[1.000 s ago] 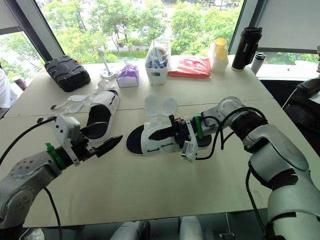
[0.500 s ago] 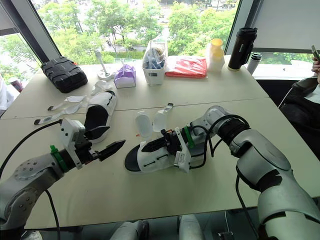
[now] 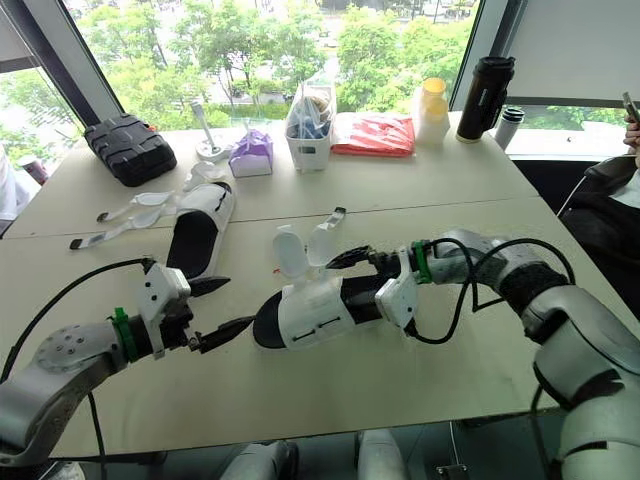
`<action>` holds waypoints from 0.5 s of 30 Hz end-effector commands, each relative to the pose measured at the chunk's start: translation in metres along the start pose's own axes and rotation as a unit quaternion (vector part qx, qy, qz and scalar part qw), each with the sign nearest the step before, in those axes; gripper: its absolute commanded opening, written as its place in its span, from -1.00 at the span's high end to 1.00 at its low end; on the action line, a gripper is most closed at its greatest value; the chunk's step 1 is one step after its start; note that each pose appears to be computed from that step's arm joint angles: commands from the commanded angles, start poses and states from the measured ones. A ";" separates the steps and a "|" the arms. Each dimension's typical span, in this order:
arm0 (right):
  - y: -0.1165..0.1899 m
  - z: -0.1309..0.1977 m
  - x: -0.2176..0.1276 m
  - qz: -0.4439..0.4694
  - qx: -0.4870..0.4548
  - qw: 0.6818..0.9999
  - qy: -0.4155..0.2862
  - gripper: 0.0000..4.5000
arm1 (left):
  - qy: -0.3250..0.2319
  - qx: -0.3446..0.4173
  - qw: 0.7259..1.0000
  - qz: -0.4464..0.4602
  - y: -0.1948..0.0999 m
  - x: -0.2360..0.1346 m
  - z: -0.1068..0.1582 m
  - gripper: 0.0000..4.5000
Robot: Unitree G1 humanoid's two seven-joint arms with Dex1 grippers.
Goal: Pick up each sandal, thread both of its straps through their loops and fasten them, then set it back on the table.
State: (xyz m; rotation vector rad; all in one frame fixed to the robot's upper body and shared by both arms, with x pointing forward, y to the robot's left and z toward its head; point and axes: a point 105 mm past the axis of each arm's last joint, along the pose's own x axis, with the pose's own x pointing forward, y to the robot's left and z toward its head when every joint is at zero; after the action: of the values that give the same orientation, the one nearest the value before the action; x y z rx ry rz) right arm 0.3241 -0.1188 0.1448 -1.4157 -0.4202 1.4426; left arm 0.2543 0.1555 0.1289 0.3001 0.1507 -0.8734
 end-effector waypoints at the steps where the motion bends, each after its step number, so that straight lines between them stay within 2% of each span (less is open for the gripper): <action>1: -0.030 0.006 -0.016 -0.020 0.105 0.994 -0.006 -0.98 | 0.001 0.048 0.998 -0.045 -0.012 0.005 -0.005 -1.00; 4: -0.042 0.003 -0.025 -0.042 0.219 0.975 -0.010 -1.00 | -0.011 0.058 0.996 -0.065 -0.016 0.013 -0.010 -0.40; 10: -0.063 -0.008 -0.036 -0.113 0.344 0.932 -0.013 -1.00 | -0.011 0.056 0.994 -0.098 -0.025 0.032 -0.023 0.94; 12: -0.067 -0.009 -0.036 -0.130 0.383 0.914 -0.024 -1.00 | -0.013 0.059 0.993 -0.100 -0.025 0.039 -0.025 0.97; 15: -0.073 -0.014 -0.036 -0.158 0.478 0.862 -0.051 -1.00 | -0.021 0.052 0.994 -0.099 -0.023 0.050 -0.026 0.97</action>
State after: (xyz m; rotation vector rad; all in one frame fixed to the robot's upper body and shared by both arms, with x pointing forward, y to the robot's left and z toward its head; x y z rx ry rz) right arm 0.3584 -0.1221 0.2031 -0.5227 0.0538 1.2003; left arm 0.2670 0.1156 0.0877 0.3536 0.1080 -1.0785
